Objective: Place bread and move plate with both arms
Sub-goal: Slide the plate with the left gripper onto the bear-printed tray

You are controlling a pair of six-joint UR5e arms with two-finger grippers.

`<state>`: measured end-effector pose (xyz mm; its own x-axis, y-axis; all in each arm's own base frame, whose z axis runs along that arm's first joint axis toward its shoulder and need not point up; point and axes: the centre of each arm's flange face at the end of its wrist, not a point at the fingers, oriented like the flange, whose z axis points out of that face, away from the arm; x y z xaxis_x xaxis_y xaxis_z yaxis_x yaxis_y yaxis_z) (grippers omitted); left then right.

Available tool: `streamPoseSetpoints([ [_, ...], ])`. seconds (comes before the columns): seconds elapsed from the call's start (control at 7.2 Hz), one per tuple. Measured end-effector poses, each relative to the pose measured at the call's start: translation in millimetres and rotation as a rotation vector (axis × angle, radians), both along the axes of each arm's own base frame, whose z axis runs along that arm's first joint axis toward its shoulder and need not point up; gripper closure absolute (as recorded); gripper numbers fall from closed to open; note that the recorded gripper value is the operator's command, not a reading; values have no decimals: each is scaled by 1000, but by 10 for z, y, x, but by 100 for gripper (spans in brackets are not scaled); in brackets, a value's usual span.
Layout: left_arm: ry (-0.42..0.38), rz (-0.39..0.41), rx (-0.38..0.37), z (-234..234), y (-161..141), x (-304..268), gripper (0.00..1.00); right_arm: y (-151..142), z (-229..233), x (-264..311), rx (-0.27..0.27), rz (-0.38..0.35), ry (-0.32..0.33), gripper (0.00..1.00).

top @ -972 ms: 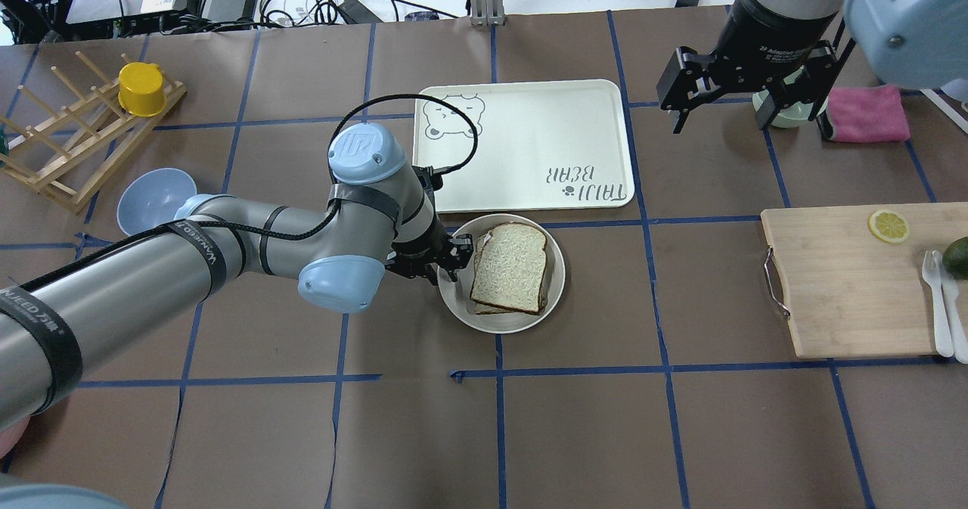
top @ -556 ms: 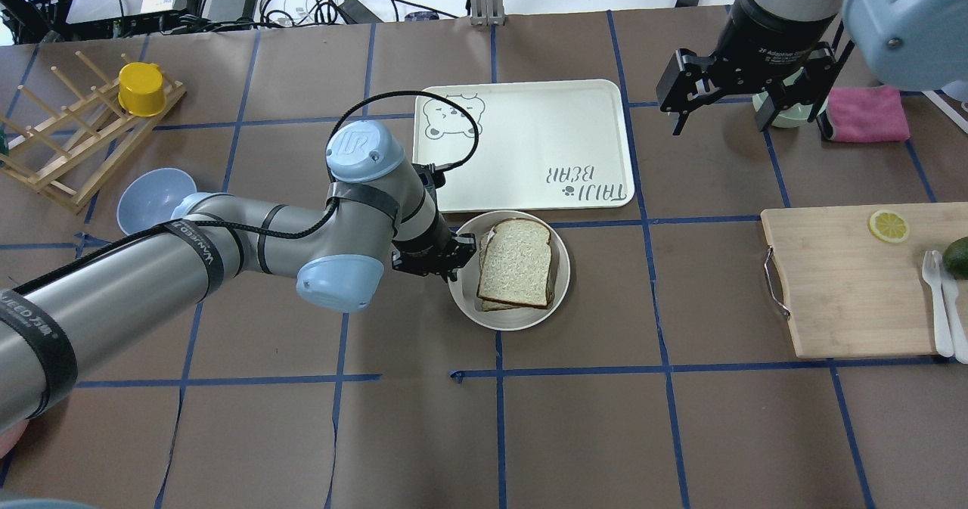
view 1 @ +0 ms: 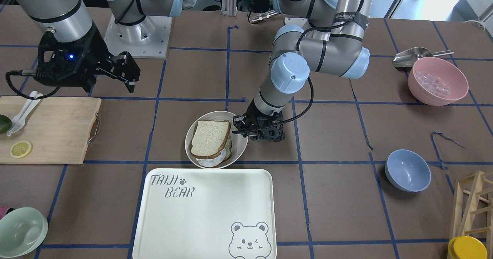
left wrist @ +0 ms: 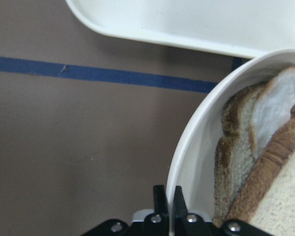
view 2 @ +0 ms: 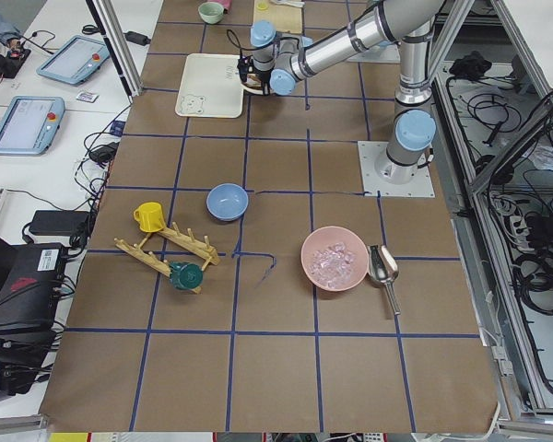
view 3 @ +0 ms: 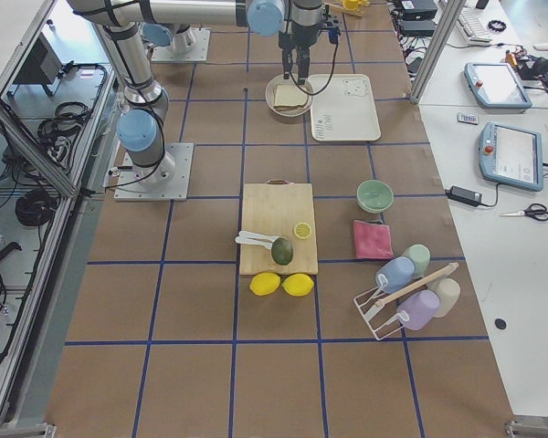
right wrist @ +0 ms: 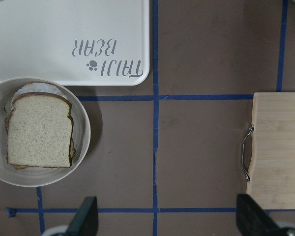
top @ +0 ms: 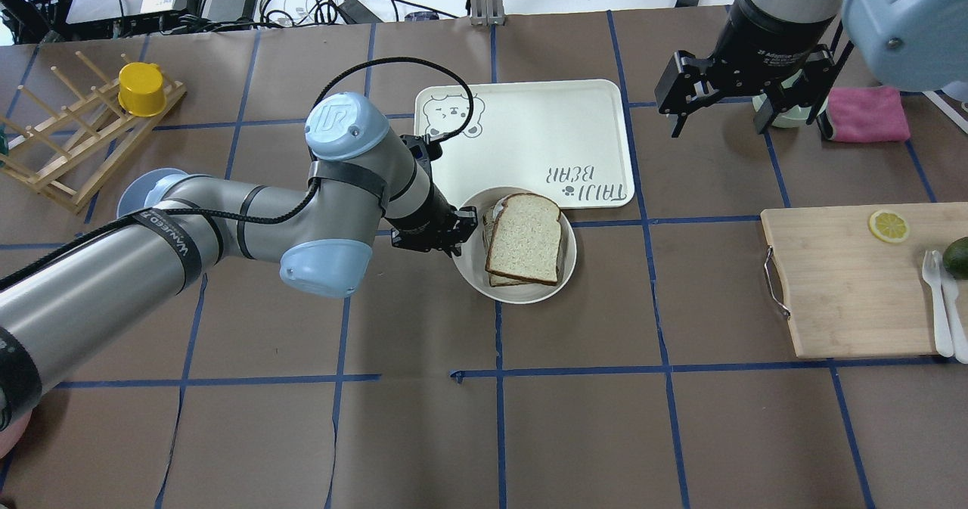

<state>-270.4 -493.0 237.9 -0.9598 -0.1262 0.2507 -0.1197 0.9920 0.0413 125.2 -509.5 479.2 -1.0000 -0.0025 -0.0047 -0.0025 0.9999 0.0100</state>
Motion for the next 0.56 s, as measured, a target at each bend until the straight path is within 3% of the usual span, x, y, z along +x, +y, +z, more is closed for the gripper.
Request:
streamPoseSetpoints([
  [0.56, 8, 6, -49, 725, -655, -29, 100, 5, -9, 1, 4, 1, 2, 0],
])
